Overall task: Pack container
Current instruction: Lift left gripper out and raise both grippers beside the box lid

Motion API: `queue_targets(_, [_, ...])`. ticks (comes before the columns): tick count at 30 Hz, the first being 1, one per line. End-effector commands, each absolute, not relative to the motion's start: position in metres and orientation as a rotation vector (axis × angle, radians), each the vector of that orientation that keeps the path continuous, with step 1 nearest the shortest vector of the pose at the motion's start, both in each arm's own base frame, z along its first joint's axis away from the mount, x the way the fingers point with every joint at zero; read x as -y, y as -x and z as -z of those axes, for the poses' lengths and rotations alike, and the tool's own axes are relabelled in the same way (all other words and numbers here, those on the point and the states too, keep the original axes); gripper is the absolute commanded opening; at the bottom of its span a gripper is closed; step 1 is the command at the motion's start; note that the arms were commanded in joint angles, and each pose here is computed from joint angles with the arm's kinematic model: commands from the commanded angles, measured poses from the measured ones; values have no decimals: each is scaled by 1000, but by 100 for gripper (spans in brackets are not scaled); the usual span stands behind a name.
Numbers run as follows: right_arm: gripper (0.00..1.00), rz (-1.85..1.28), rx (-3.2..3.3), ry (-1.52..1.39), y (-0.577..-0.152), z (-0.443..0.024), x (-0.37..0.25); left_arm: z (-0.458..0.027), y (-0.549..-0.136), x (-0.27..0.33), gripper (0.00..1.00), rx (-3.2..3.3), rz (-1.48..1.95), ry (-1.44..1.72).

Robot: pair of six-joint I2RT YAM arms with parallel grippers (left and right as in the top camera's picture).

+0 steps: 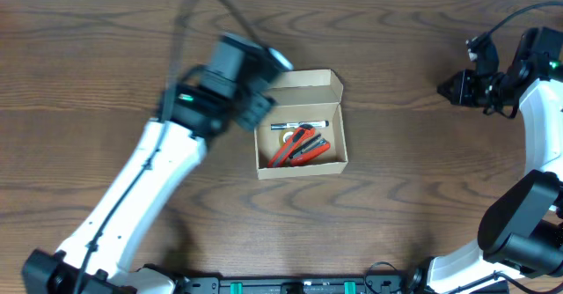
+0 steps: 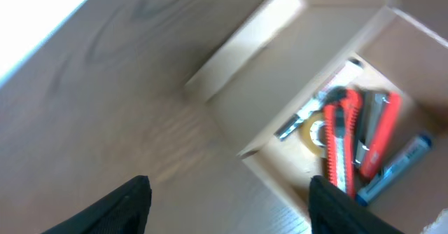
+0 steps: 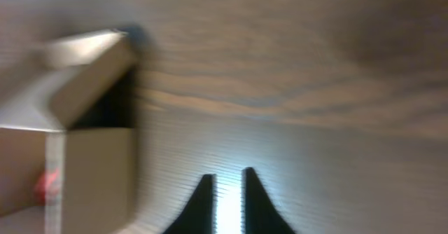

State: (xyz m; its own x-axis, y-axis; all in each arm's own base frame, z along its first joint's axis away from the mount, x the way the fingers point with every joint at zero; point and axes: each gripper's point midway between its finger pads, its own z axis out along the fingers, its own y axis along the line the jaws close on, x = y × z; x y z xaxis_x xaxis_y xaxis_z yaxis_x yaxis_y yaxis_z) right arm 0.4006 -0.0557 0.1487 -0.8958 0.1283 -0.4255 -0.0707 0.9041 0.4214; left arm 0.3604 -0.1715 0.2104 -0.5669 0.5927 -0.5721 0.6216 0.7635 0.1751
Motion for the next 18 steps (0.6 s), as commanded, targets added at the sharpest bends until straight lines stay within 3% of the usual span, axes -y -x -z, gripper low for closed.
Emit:
queue_targets(1, [1, -947, -2470, -28, -406, -183, 11, -208, -369, 141, 65, -2492, 302, -497])
queue_targets(3, [1, -1036, -2455, -64, -405, -189, -2, -206, -371, 129, 42, -2532, 464, -361])
queue_targets(7, [1, -1099, -2480, -89, -405, -190, -23, -207, -378, 115, 35, -2507, 830, -244])
queue_targets(10, [1, -1122, -2495, -54, -405, -189, -41, -202, -385, 107, 8, -2476, 1042, -177])
queue_targets(18, [1, -1283, -2556, -85, -410, -159, -74, -152, -397, 106, 5, -2520, 1344, -43])
